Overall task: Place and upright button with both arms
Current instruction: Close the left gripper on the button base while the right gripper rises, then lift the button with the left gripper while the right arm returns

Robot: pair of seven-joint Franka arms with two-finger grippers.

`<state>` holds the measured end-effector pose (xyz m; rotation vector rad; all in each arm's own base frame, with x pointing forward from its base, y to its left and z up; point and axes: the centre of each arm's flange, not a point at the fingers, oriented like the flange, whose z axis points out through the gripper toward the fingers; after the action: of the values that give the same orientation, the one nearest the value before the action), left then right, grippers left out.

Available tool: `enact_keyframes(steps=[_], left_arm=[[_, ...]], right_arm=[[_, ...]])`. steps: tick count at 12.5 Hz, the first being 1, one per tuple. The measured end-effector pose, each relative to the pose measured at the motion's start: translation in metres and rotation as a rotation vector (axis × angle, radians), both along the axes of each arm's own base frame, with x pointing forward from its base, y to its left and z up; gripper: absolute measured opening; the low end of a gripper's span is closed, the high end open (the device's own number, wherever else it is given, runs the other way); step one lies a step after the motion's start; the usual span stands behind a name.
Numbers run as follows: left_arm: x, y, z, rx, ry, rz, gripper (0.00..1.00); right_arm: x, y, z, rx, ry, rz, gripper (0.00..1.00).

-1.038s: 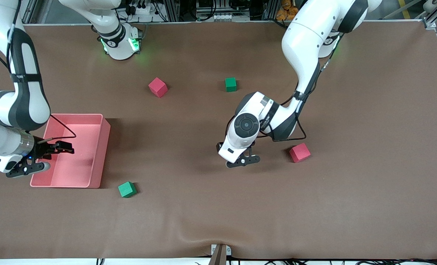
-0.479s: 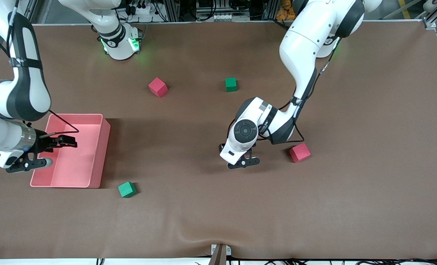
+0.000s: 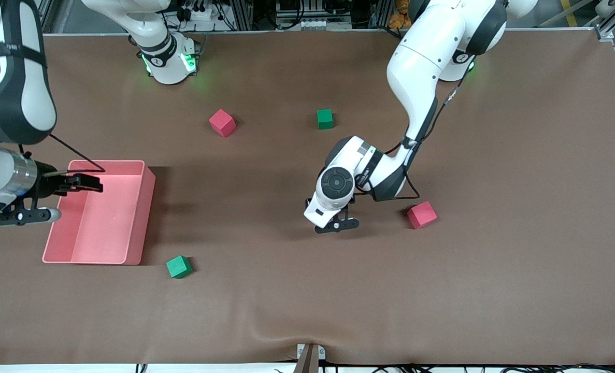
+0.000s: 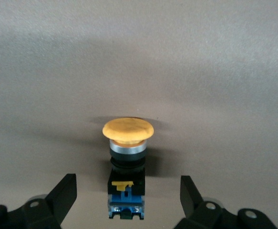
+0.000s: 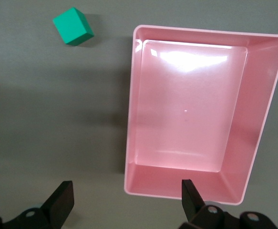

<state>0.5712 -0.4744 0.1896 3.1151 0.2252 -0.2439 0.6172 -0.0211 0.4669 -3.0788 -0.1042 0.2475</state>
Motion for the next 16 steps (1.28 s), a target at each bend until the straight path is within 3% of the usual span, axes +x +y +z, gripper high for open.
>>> enact_keyframes(steps=[2,7,9,10,12,16], left_arm=[[0.001,0.001,-0.002,0.001,-0.001,0.001,0.78],[0.004,0.005,-0.003,0.001,-0.002,-0.009,0.68],[0.004,0.005,-0.004,0.002,-0.001,-0.009,0.49],[0.004,0.005,-0.005,0.002,-0.001,-0.009,0.49],[0.004,0.005,-0.004,0.002,-0.002,-0.009,0.33],[0.006,0.001,0.002,-0.008,-0.018,-0.010,0.33]], right_arm=[[-0.002,0.004,0.020,-0.016,0.014,0.002,1.00],[-0.011,0.001,0.074,-0.029,0.025,-0.073,1.00],[-0.025,0.009,0.102,-0.038,0.015,-0.136,1.00],[-0.032,0.014,0.113,-0.039,0.006,-0.146,1.00],[-0.040,0.015,0.130,-0.039,-0.018,-0.158,1.00],[-0.048,0.007,0.147,-0.037,-0.046,-0.172,1.00]])
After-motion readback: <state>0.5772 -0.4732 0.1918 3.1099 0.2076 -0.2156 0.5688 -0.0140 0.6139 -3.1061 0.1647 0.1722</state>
